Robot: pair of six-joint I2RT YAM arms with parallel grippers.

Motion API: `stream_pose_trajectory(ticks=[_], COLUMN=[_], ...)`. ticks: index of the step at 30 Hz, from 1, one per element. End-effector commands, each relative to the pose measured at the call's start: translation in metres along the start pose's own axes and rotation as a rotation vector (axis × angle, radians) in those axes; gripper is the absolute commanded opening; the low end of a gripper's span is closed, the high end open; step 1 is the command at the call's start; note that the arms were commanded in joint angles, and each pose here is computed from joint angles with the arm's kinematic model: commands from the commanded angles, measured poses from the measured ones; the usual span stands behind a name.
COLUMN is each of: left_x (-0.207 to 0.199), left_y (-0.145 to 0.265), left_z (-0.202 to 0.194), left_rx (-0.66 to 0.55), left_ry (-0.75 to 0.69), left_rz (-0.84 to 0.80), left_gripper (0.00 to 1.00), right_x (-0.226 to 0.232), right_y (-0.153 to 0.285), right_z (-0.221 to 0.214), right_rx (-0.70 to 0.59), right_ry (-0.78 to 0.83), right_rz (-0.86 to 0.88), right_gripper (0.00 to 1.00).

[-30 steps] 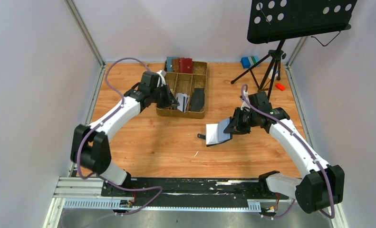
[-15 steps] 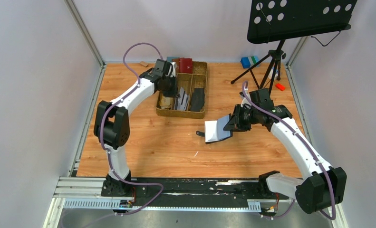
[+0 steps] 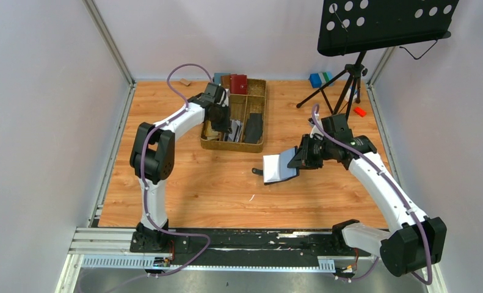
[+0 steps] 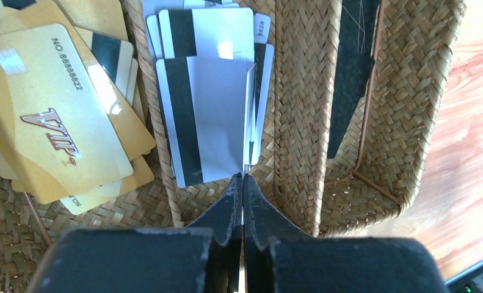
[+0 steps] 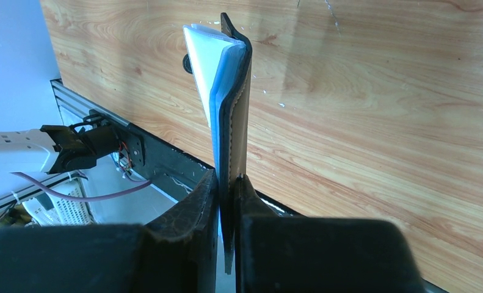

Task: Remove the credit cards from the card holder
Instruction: Place the credit card in the storage box.

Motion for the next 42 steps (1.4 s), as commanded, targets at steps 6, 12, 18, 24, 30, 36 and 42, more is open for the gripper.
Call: stream_pose_trajectory(ticks=[6, 12, 18, 24, 30, 36, 42], left_x=[0.002, -0.012, -0.032, -0.054, -0.059, -0.047, -0.046], left_y=[0.01, 0.057, 0.111, 0.145, 0.153, 0.16, 0.16], left_z=[0.015, 0.019, -0.011, -0.079, -0.136, -0.161, -0.173], left_rx=[-0.102, -0.152, -0.143, -0.074, -0.027, -0.035, -0.015], left_ry=[-0.032, -0.073, -0.034, 0.017, 0.161, 0.221, 0.314], left_rz=[0.089, 0.045, -0.169, -0.43, -0.67, -0.679, -0.78], left_gripper=[0.25, 0.48, 0.66, 0.93, 1.0, 1.0, 1.0], right_x=[0.006, 0.007, 0.018, 0.032, 0.035, 0.048, 0.052], right_y=[0.01, 0.007, 0.002, -0.003, -0.005, -0.002, -0.001], right_z=[0.004, 0.011, 0.02, 0.022, 0.019, 0.016, 0.013], right_rx=[-0.041, -0.041, -0.063, -0.105, -0.108, -0.09, -0.081], right_ry=[0.039, 0.049, 0.053, 0.021, 0.0, 0.055, 0.052], right_rz=[0.031, 0.045, 0.193, 0.415, 0.516, 0.602, 0.618], right_gripper=[0.0, 0.0, 0.0, 0.0, 0.0, 0.0, 0.0])
Point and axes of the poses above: each gripper's point midway between its finger pads, its own y axis back along the fingers, its own x axis along the line the jaws close on, z = x × y, the point moved 9 cm from there along y, back along the fingers, and after that the axes turned 10 degrees about y, right-handed, at the moved point
